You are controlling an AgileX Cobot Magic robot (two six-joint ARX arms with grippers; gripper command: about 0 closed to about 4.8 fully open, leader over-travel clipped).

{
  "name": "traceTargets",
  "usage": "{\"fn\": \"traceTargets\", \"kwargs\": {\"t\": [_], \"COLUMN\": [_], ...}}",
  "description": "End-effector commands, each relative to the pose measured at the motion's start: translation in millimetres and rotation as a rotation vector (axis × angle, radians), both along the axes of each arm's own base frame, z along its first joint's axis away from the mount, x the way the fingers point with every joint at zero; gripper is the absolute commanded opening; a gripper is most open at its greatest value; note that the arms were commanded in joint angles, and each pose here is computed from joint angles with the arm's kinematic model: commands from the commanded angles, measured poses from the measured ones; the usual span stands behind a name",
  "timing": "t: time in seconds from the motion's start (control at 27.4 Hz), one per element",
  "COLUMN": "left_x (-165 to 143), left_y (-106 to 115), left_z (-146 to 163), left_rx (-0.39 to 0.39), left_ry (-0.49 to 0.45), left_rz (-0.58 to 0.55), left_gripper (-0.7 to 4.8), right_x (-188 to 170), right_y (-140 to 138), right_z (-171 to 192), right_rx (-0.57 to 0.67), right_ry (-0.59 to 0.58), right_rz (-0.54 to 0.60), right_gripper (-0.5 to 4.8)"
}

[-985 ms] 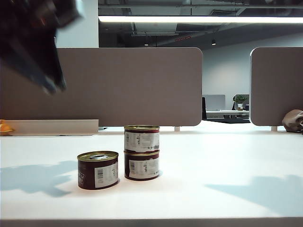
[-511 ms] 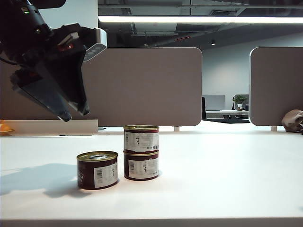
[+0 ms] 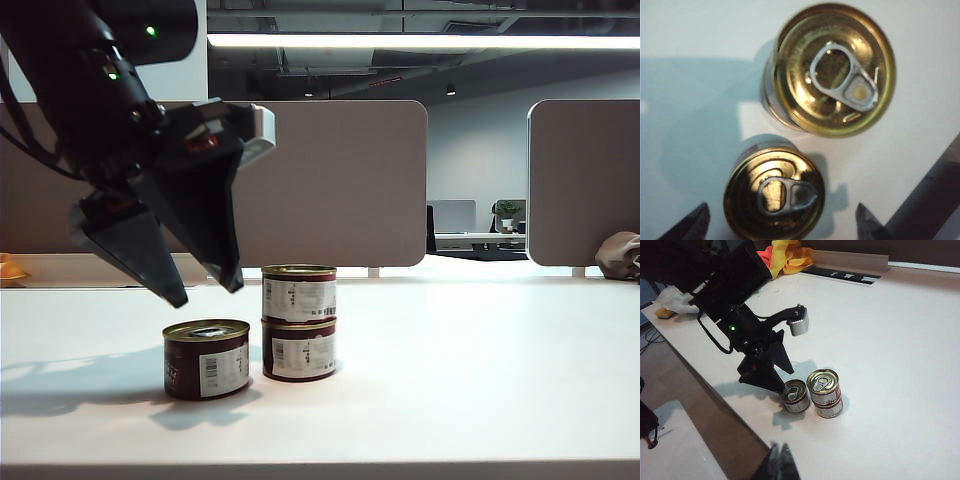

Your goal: Pick up the cans one by one and stack them together.

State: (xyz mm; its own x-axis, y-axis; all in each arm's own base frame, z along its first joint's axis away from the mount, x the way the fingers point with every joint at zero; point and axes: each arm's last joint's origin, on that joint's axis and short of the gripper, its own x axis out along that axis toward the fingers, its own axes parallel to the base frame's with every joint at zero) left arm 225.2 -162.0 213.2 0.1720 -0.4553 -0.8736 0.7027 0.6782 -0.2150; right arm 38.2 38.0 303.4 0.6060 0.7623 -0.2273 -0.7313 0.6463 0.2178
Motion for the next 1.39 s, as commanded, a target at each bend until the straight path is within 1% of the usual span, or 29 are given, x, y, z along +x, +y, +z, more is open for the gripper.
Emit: {"fn": "traceTargets", "kwargs": {"t": [0.04,0.33,0.58,0.77,0.88,0.91,0.95,0.99,1.02,1.28,1.39], "left_x": [5,14,12,10,10,11,11,11,11,12,12], "left_y": [-3,-9,-11,-14,-13,-13,-14,-14,-14,-14,-12], "left_z": [-7,-18,-20,-29,-31,-31,-32,-32,-32,-32,-33], "left_rx": [0.022,0.021,0.027,0.059,0.074,0.074,0.074,0.073,0.072,0.069,0.121], "left_ry": [0.002,0.008,0.024,0.067,0.076,0.076,0.077,0.076,0.075,0.065,0.047], "left_rz": [0.010,0.008,-0.002,-0.013,-0.010,-0.010,-0.010,-0.010,-0.010,-0.010,0.008], "left_gripper": [3.75,3.75,3.73,3.73,3.69,3.55,2.82,2.53,2.41,2.41,2.41], "right_x": [-3,-4,-3,-3,-3,-3,-3,-3,-3,-3,-3], "right_y": [-2,-3,-4,-3,-4,-4,-4,-4,-4,-4,-3], "right_z": [1,1,1,1,1,1,1,1,1,1,1], "right_rx": [0.016,0.016,0.012,0.014,0.014,0.014,0.014,0.014,0.014,0.017,0.016], "right_ry": [0.002,0.002,-0.003,-0.005,-0.005,-0.005,-0.005,-0.005,-0.005,-0.002,-0.003], "right_rz": [-0.002,-0.002,-0.028,-0.028,-0.028,-0.028,-0.028,-0.028,-0.028,-0.029,-0.028], "right_gripper": [-0.01,-0.01,-0.01,-0.01,-0.01,-0.01,-0.01,-0.01,-0.01,-0.01,-0.01]}}
